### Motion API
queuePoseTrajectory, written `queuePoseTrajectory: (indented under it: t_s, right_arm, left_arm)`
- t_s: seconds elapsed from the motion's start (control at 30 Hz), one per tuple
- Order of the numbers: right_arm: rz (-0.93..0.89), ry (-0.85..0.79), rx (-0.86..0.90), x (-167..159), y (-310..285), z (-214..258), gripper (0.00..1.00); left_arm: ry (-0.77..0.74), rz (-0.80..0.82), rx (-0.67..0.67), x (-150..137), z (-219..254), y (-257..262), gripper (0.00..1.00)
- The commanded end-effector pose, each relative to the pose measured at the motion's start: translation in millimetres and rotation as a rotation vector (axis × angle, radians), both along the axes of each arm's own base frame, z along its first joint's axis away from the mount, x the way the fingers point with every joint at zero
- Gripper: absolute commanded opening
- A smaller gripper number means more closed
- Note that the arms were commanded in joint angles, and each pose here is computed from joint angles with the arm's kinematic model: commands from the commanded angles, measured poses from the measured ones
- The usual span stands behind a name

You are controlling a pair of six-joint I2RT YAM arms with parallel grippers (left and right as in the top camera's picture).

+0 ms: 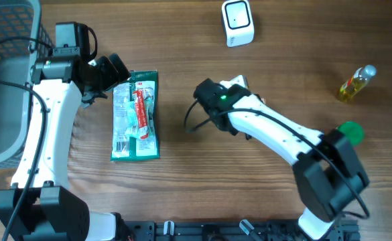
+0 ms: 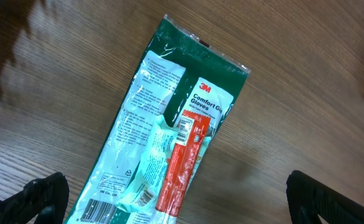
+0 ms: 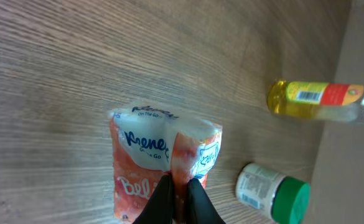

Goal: Scan the item barcode

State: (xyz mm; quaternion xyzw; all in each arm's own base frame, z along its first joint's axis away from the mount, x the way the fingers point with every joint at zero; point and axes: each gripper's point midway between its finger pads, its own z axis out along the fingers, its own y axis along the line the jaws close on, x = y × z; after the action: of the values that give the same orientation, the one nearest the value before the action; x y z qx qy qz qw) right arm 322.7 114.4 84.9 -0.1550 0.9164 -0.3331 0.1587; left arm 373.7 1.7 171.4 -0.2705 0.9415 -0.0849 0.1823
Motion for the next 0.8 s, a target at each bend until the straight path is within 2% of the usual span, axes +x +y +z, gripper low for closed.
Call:
queuePoseTrajectory:
  t_s: [0.0,0.23,0.33,0.43,0.5,0.53,0.77]
  right_arm:
    - [-0.093,-0.060,-0.021,2,-4,-14,0.04]
    - [-0.115,0.001,-0.066,-1,-5,-55,0.04]
    - [-0.125,0.035,-0.027,-5,1,-65,0.05]
    - [-0.119,0.040,-0.030,-5,1,-65,0.13]
    - [-0.119,0.041,-0.032,-5,1,-64,0.24]
    - [-0.119,0.040,-0.031,-5,1,-64,0.26]
    - [-0.130,0.039,0.052,-4,12,-57,0.27]
  left_arm:
    - [-0.005,-0.013,0.007,1,1,1,1.00]
    - [-0.005,-0.013,0.007,1,1,1,1.00]
    - [-0.005,-0.013,0.007,1,1,1,1.00]
    - [-0.005,-0.013,0.007,1,1,1,1.00]
    - [-0.005,-0.013,0.007,1,1,1,1.00]
    - [-0.005,-0.013,0.007,1,1,1,1.00]
    - [-0.005,-0.013,0.007,1,1,1,1.00]
